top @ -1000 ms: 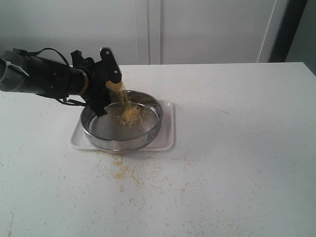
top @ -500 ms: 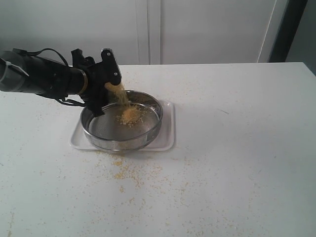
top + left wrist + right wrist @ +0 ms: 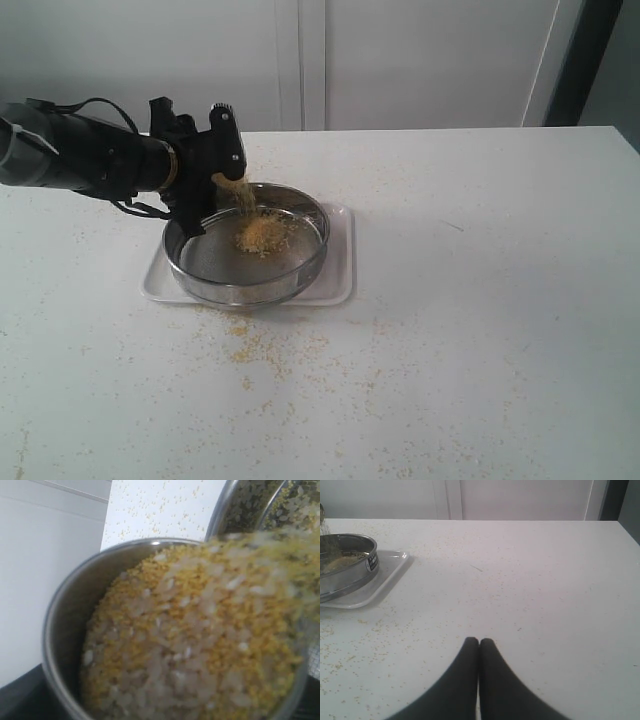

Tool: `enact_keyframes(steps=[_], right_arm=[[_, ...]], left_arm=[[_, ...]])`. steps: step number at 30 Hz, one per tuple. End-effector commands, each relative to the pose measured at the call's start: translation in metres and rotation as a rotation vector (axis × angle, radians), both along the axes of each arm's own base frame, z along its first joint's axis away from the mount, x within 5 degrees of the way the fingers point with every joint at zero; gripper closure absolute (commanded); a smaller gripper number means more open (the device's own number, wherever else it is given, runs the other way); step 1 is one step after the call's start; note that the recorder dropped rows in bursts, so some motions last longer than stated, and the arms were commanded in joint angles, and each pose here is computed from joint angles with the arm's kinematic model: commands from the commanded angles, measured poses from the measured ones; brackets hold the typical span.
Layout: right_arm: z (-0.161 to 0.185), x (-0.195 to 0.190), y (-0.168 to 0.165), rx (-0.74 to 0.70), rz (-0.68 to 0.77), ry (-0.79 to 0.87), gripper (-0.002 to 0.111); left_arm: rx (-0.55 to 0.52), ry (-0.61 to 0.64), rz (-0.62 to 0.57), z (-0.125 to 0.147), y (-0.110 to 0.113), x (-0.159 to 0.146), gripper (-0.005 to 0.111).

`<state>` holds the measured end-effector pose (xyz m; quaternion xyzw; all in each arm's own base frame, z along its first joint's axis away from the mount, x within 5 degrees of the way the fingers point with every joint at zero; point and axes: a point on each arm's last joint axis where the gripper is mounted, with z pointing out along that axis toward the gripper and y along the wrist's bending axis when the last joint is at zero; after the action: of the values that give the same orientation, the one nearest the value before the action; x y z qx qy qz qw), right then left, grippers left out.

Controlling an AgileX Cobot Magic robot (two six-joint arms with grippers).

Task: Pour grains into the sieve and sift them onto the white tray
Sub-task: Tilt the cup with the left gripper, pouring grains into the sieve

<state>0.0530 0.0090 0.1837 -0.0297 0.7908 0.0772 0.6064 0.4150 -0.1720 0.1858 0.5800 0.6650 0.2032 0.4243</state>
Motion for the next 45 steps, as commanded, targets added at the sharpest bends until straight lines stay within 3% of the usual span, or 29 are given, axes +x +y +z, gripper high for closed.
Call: enact_keyframes(steps=[1, 8, 13, 45], right_arm=[[-0.001, 0.0, -0.001, 0.003, -0.01, -0.007, 0.108], [-0.001, 0.0, -0.001, 0.003, -0.01, -0.007, 0.108], [-0.001, 0.0, -0.001, 0.003, -0.01, -0.007, 0.108], [-0.001, 0.0, -0.001, 0.003, -0.01, -0.007, 0.108]], left_arm=[[0.016, -0.029, -0.012, 0.008, -0.001, 0.001, 0.107], [0.018, -0.031, -0.013, 0.008, -0.002, 0.0, 0.107], [0.085, -0.052, -0.076, 0.009, -0.008, -0.002, 0.107], [0.146, -0.101, -0.012, 0.011, -0.007, 0.01, 0.107]])
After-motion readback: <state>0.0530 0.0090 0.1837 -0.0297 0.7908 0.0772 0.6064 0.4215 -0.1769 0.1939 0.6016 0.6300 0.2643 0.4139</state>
